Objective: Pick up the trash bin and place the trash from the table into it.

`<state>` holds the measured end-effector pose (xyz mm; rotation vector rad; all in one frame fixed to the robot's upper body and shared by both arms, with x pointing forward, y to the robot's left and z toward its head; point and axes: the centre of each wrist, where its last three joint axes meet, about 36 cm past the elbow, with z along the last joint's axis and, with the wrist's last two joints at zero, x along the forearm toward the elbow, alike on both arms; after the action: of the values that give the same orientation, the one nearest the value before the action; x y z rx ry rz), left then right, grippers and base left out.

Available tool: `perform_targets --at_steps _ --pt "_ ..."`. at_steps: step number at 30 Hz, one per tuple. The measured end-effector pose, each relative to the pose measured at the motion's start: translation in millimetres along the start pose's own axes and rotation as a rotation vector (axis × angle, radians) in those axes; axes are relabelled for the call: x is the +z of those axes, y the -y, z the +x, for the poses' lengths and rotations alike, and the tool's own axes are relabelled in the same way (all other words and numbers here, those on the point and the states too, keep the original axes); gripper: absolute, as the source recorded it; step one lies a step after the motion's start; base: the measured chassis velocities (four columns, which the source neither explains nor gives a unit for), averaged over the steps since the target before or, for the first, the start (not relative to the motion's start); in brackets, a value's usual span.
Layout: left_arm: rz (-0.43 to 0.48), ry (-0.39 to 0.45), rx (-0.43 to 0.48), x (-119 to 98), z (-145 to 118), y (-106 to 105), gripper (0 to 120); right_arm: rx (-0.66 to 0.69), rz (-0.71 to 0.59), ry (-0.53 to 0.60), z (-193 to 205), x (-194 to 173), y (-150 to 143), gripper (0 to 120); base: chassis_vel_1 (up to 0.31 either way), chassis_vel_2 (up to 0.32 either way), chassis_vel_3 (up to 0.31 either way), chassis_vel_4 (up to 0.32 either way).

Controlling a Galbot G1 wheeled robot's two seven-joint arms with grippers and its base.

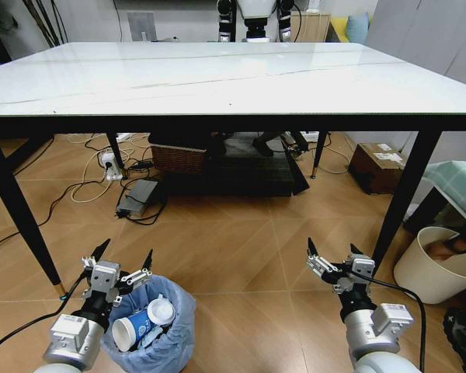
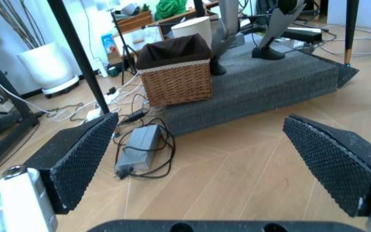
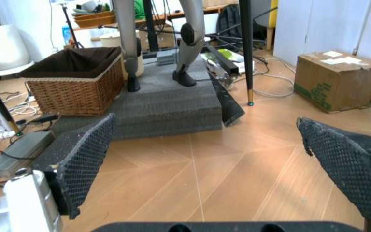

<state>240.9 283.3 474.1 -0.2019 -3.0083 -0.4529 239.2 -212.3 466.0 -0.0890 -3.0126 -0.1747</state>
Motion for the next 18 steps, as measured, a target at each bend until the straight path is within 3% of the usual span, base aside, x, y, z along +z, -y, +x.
perform_targets --at_steps 18 --pt "0.001 -0.001 0.0 0.1 -0.1 0.0 100 0.001 0.0 0.0 0.0 0.0 0.0 100 0.0 0.0 0.0 0.0"
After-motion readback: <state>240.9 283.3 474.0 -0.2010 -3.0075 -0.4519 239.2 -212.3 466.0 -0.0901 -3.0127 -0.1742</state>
